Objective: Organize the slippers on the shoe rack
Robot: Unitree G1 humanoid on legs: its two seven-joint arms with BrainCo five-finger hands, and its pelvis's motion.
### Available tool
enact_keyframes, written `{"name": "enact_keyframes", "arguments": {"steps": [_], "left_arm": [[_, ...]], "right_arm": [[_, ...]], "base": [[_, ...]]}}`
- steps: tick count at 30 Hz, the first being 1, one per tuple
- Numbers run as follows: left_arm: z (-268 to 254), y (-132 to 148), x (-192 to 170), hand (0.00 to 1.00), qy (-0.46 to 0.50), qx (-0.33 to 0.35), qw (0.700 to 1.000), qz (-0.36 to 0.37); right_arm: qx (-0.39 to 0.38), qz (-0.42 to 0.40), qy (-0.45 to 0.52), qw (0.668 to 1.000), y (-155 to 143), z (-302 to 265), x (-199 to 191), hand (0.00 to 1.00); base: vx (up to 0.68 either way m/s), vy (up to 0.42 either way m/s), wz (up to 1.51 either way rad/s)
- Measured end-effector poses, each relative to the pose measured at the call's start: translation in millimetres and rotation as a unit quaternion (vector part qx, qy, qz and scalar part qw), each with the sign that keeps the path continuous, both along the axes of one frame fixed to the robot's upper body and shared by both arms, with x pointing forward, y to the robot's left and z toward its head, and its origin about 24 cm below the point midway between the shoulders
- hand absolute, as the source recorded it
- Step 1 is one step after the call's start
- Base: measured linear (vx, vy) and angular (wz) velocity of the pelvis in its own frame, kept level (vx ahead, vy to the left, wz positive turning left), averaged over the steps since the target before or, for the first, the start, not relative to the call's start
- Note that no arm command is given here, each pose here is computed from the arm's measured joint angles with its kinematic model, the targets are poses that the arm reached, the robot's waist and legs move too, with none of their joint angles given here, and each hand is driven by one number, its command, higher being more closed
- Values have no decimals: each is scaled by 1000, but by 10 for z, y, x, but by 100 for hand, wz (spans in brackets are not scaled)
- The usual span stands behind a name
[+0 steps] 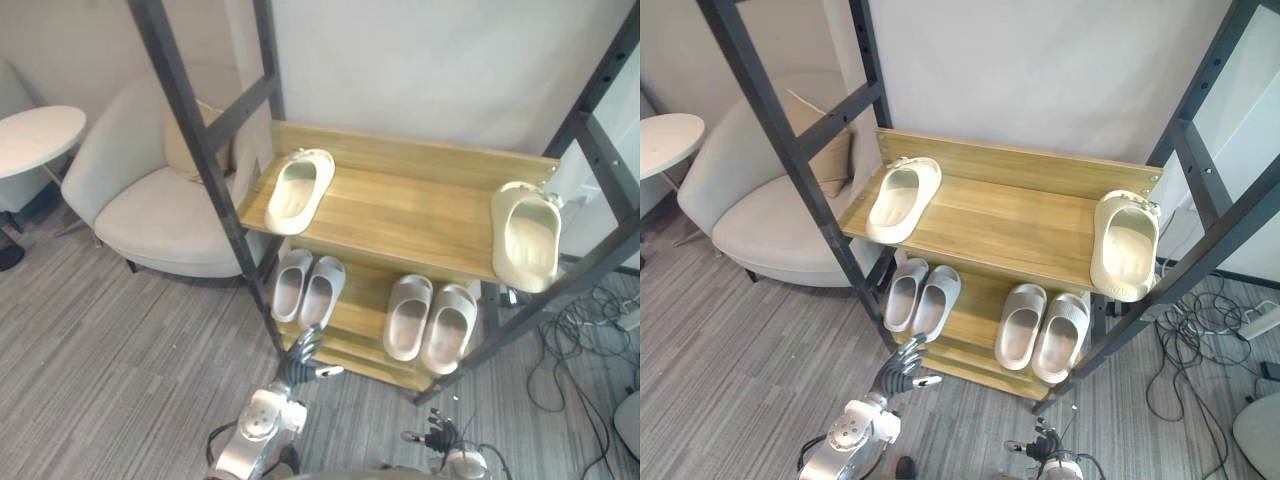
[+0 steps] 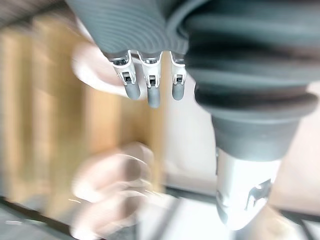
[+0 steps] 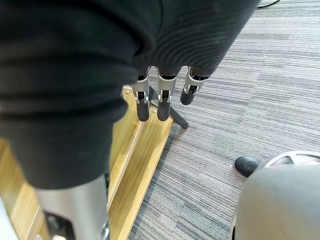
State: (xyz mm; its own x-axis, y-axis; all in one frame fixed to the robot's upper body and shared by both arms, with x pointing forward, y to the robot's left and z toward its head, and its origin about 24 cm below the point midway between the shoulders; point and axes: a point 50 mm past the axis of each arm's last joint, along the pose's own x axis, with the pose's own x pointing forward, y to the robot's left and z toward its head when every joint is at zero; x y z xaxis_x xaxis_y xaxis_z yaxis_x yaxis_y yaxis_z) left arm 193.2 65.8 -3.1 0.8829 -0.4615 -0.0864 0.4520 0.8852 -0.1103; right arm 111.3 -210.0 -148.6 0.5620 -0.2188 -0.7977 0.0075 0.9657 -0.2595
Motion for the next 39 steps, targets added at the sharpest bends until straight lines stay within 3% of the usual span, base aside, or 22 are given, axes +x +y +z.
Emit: {"name": "enact_keyframes", "arguments": {"steps": [7,17,25,39], "left_arm": [[598,-180,15,0,-115,-88,989,-37],[1007,-107,267,0,-212,-91,973,7],[1303,284,803,0,-285,-31,950,126],[1615,1136,1566,0,-274,99,914,282]], "right_arm": [[-2,4,5,1000,3,-11,-41,0],[0,26,9,1000,64,-26,-21,0],[6,41,6,999,86,-16,31,0],[23,20,18,999,26,-24,-2,0]], "base": [[6,-6,1],[35,-26,-1],[-15,0,-9],[22,0,-10]]}}
